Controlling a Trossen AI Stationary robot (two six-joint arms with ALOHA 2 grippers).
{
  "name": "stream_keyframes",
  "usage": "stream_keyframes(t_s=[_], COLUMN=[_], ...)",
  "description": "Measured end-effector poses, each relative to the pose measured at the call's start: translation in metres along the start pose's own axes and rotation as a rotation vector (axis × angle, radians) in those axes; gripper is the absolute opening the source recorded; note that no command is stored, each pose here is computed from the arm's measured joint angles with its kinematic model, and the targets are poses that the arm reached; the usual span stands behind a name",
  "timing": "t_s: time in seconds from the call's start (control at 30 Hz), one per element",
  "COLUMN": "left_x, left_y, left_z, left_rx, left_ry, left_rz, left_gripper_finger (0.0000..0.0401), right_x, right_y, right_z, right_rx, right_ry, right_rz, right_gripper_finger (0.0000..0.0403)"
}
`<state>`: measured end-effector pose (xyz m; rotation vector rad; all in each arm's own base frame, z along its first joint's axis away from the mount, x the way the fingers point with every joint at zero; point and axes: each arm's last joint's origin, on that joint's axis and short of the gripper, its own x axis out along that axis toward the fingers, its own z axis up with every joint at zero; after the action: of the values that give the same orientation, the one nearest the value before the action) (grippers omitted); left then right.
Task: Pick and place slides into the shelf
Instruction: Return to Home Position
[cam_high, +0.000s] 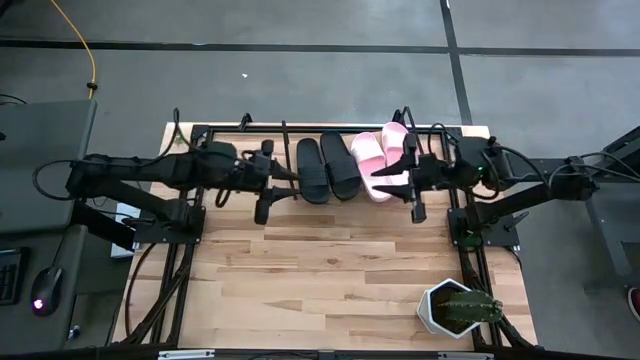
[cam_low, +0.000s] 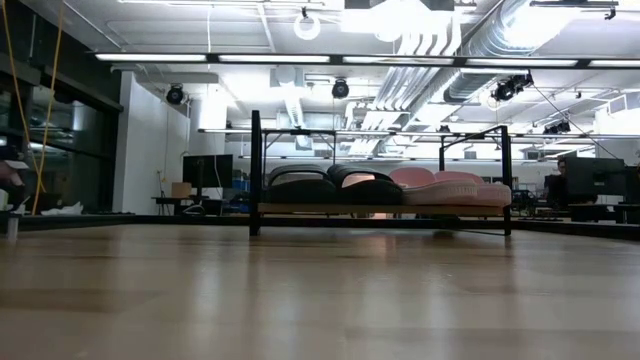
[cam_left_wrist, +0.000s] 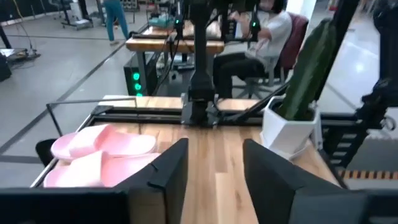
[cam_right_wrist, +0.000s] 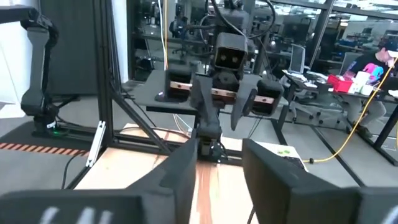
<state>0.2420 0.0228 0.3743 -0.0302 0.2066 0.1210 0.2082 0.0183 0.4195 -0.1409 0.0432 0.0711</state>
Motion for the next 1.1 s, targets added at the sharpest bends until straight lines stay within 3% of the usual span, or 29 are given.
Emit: stream_keyframes(t_s=[0.27,0.9,1.1], left_x=[-0.003,-0.056,-0.074], left_y=[0.011,0.009,0.008], left_z=[0.003,0.003,0.002], left_rx=[0.008,-0.021,-0.022], left_ry=[-0.025,0.044,0.051], left_rz=[-0.067,-0.089,-0.088], left_gripper_finger=[0.0013,0.0001,0.0001], right_x=[-0.022,-0.084,-0.109], right_y=[0.0,0.01,0.008], right_z=[0.003,0.01,0.006], right_rx=[-0.015,0.025,0.019], right_ry=[0.012,-0.017,0.016], right_rz=[0.036,0.137,0.079], right_gripper_finger=[0.0009,0.0,0.0])
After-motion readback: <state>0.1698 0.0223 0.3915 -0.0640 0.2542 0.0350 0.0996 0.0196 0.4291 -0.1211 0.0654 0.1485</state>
